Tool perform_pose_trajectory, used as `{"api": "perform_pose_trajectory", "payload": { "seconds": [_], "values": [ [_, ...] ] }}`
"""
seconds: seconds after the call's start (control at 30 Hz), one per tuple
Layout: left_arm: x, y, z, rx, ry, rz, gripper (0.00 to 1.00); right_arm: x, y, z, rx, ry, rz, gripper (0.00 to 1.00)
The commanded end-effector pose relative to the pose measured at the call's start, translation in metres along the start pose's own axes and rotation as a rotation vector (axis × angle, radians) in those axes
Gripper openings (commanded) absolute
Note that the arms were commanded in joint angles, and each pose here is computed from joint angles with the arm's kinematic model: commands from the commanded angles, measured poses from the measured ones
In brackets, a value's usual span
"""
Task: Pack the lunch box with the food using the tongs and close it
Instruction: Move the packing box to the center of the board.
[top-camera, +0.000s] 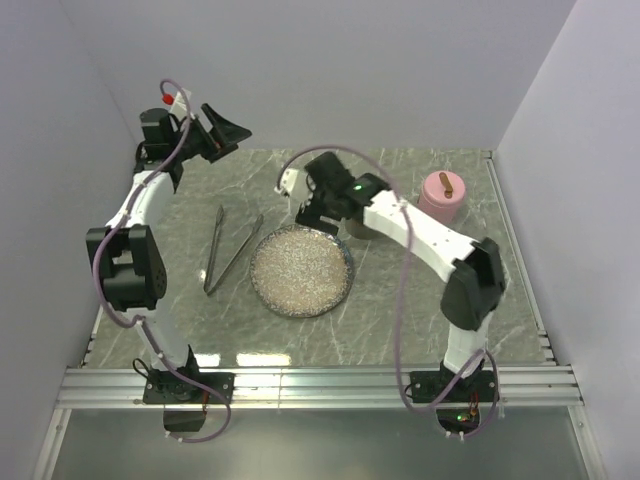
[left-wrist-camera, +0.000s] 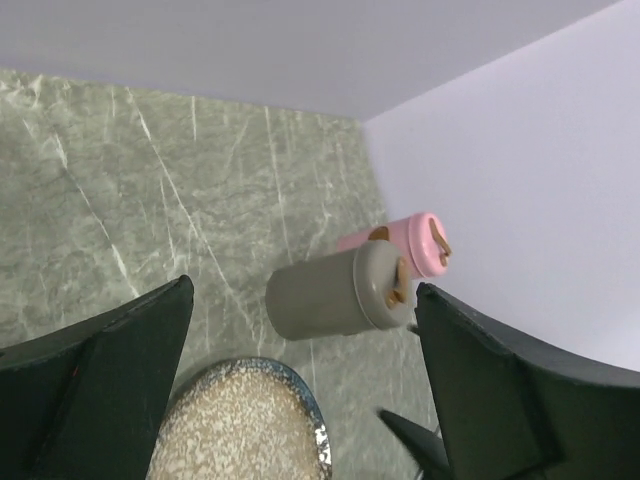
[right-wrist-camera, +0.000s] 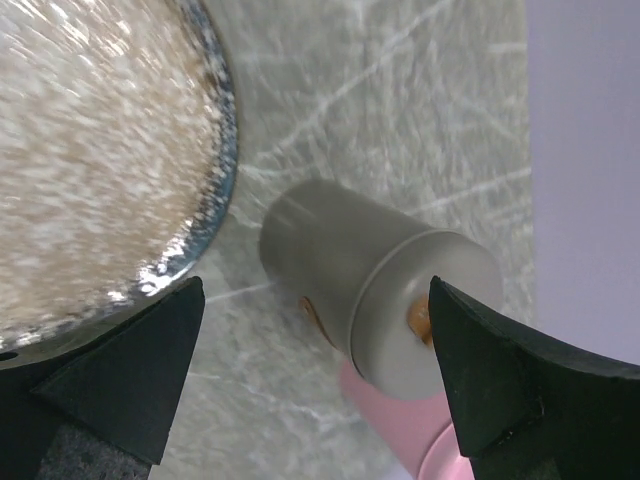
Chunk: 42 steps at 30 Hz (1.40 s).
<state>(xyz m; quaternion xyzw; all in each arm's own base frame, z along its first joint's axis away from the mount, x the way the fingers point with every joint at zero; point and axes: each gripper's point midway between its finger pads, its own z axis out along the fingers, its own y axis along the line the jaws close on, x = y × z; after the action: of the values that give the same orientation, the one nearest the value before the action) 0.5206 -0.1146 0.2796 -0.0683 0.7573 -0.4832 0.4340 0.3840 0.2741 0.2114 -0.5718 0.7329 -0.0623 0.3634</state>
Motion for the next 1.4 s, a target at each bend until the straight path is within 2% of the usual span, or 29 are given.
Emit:
{"api": "perform_pose_trajectory", "payload": {
  "seconds": [0.0, 0.17, 0.5, 0.93, 1.37],
  "values": [
    [-0.007, -0.027, -0.035, 0.108, 0.025, 0.030, 0.99, 0.002, -0.036, 0.000, 0.246, 0.133, -0.085, 1.00],
    [-0.016, -0.035, -0.055, 0.109, -0.010, 0.036, 0.99, 0.003, -0.023, 0.033, 0.314, 0.193, -0.185, 1.00],
    [-0.017, -0.024, -0.055, 0.138, -0.007, -0.070, 0.99, 0.028, 0.000, 0.092, 0.310, 0.331, -0.321, 1.00],
    [-0.015, -0.018, -0.053, 0.141, 0.003, -0.104, 0.99, 0.079, -0.008, 0.110, 0.380, 0.422, -0.367, 1.00],
    [-0.019, -0.016, -0.051, 0.143, -0.003, -0.117, 0.99, 0.118, -0.036, 0.104, 0.391, 0.499, -0.301, 1.00]
  ]
}}
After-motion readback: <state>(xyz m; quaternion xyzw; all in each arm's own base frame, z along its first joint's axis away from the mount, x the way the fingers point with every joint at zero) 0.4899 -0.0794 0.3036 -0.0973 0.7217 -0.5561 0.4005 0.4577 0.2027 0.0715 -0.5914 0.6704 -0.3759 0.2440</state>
